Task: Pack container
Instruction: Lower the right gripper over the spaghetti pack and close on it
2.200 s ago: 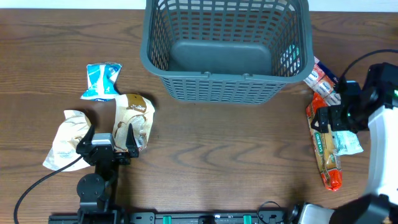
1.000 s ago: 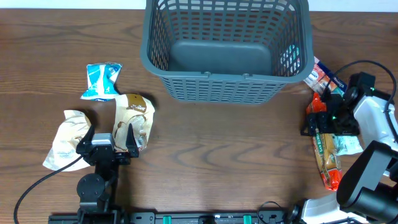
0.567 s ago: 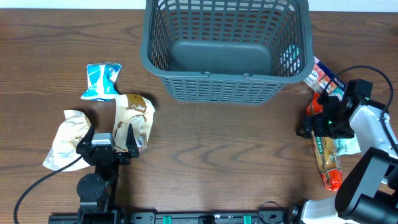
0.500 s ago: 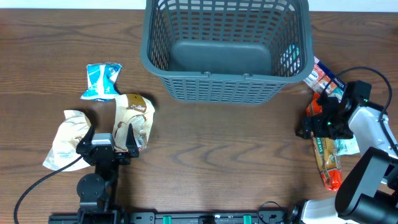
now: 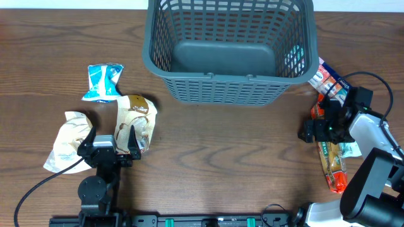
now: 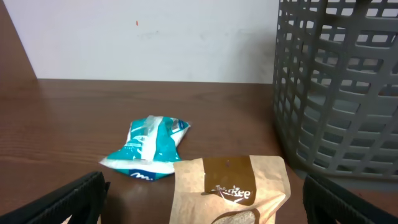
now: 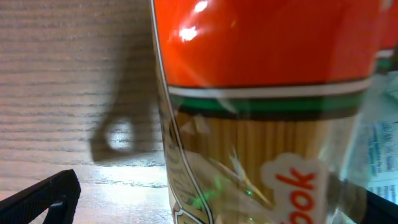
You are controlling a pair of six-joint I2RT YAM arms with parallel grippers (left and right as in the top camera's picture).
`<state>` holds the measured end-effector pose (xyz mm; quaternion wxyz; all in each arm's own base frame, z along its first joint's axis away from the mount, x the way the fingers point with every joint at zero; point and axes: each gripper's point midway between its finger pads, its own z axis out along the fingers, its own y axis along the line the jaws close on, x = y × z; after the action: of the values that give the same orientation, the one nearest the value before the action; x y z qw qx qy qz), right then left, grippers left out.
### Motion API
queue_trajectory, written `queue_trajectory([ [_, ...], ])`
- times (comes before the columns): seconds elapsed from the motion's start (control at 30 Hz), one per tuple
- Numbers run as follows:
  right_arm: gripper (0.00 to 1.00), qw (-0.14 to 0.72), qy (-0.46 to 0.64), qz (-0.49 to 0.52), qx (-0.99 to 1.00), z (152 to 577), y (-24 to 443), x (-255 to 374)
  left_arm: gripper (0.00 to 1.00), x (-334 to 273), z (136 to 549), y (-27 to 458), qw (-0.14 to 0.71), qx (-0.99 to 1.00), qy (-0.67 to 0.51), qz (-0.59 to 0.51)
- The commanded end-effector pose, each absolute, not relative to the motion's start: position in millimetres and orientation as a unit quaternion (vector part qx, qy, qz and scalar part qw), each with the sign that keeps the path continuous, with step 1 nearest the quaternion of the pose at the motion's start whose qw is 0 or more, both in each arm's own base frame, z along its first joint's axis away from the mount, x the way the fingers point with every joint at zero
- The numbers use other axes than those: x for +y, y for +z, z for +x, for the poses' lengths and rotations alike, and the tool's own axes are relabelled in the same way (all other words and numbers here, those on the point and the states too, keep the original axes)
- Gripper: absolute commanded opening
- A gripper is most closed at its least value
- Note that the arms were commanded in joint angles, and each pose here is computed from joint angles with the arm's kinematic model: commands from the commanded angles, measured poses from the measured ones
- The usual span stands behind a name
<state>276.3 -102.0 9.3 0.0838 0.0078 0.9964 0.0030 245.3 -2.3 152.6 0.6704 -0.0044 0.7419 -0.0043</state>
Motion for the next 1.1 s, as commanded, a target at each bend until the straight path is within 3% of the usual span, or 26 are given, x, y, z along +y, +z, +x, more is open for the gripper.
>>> queue_trajectory([
  [0.0,0.99,0.094,0.004,-0.001,0.996,276.7,10.2,-100.6,0.99,-3.6,244.0,137.3,0.651,0.759,-0.007,-0.002],
  [0.4,0.89,0.068,-0.059,0.027,0.996,261.3,3.2,-127.1,0.99,-3.6,244.0,137.3,0.651,0.759,-0.007,-0.002],
  [0.83,0.87,0.064,-0.063,0.050,0.995,254.1,-1.7,-132.2,0.99,-3.6,244.0,137.3,0.651,0.759,-0.007,-0.002],
  [1.07,0.56,0.080,-0.038,0.050,0.995,260.7,-1.7,-124.0,0.99,-3.6,244.0,137.3,0.651,0.759,-0.007,-0.002],
])
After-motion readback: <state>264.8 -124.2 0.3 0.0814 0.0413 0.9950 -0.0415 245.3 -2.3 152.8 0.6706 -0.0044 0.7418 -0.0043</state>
